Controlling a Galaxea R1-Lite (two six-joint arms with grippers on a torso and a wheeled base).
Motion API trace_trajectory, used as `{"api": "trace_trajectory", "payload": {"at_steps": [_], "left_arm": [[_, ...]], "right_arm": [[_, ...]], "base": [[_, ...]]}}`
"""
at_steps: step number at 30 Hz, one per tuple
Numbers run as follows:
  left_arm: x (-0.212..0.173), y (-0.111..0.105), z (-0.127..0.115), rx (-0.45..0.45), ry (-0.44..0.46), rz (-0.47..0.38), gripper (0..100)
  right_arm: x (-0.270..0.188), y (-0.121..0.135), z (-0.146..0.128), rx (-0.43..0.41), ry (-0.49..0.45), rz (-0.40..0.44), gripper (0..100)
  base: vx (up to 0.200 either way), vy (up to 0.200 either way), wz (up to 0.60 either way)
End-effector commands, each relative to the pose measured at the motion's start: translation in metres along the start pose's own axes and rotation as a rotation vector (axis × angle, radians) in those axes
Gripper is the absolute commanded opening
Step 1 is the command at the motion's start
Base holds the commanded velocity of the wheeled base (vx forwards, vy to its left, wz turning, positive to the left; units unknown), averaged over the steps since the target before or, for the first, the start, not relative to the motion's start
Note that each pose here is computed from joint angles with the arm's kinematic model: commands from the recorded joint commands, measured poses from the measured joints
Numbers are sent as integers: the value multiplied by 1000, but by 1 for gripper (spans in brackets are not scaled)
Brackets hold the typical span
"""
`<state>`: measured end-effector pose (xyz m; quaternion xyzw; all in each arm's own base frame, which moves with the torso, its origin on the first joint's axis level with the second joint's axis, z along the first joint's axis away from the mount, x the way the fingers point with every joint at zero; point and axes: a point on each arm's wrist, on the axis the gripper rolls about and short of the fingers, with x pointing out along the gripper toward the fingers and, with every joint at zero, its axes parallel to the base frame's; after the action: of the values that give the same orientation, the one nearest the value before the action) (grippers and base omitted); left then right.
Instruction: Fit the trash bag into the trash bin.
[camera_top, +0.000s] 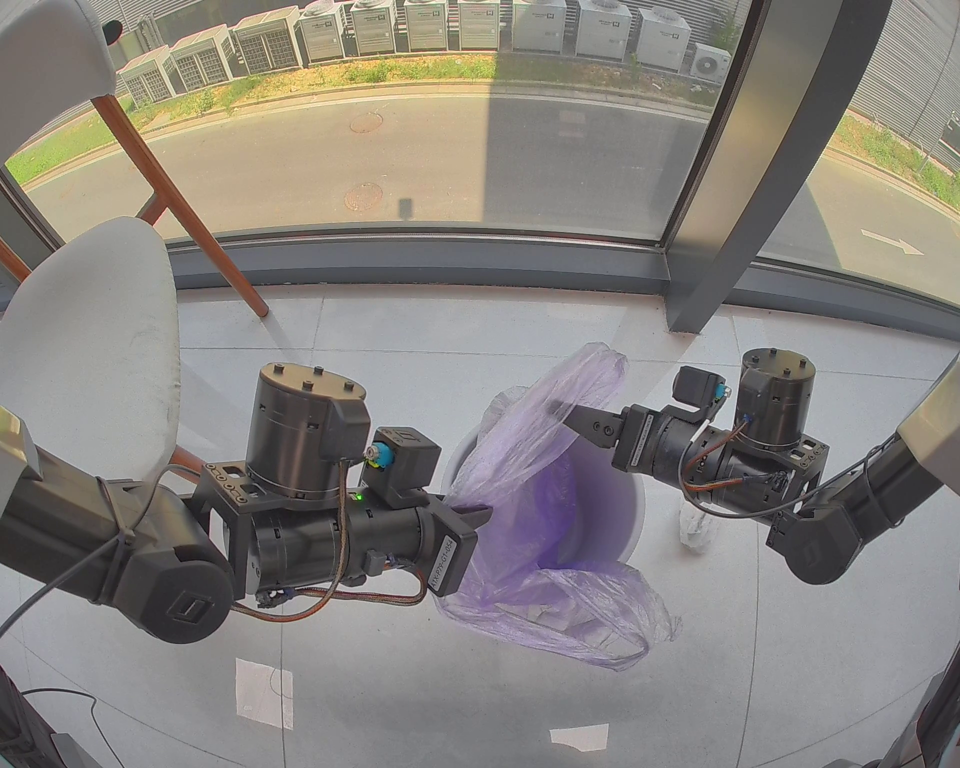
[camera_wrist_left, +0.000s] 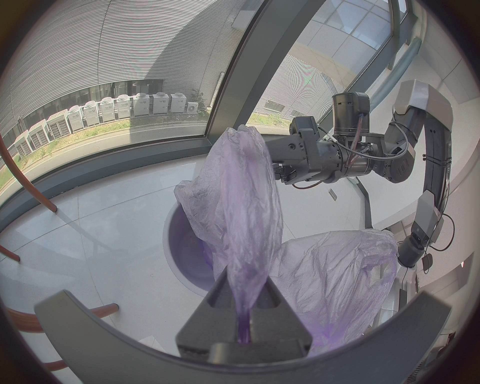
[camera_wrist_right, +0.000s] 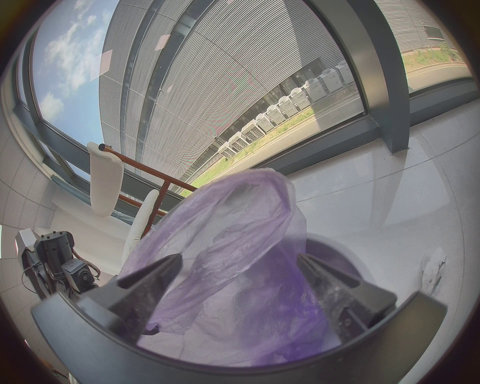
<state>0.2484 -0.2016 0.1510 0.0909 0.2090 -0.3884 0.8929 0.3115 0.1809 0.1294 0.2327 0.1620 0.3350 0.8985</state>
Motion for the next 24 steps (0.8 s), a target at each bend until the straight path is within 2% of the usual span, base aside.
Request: {"api": "trace_trajectory", "payload": {"at_steps": [1,7,9,10,18,24], "left_arm": [[1,0,-2,-1,6,-4,0],[1,-1,-2,9,5,-20,0],[0,-3,-5,49,5,-110,0],[0,-2,-5,56,3,-123,0],[1,1,4,60,-29,-139,0],[2,2,12,63,-53,-137,0]], "right_arm": [[9,-2,-12,4,25,-8,0],[13,-5,-11,6,7,-31,0],[16,1,1,-3,-35,-1,0],[17,3,4,-5,-44,7,0],[6,11,16,-40,-77,13,0],[3,-7,26,-169,-99,-38,0]], "base": [[0,0,0],[0,0,0],[0,0,0],[0,0,0],[0,0,0],[0,0,0]]}}
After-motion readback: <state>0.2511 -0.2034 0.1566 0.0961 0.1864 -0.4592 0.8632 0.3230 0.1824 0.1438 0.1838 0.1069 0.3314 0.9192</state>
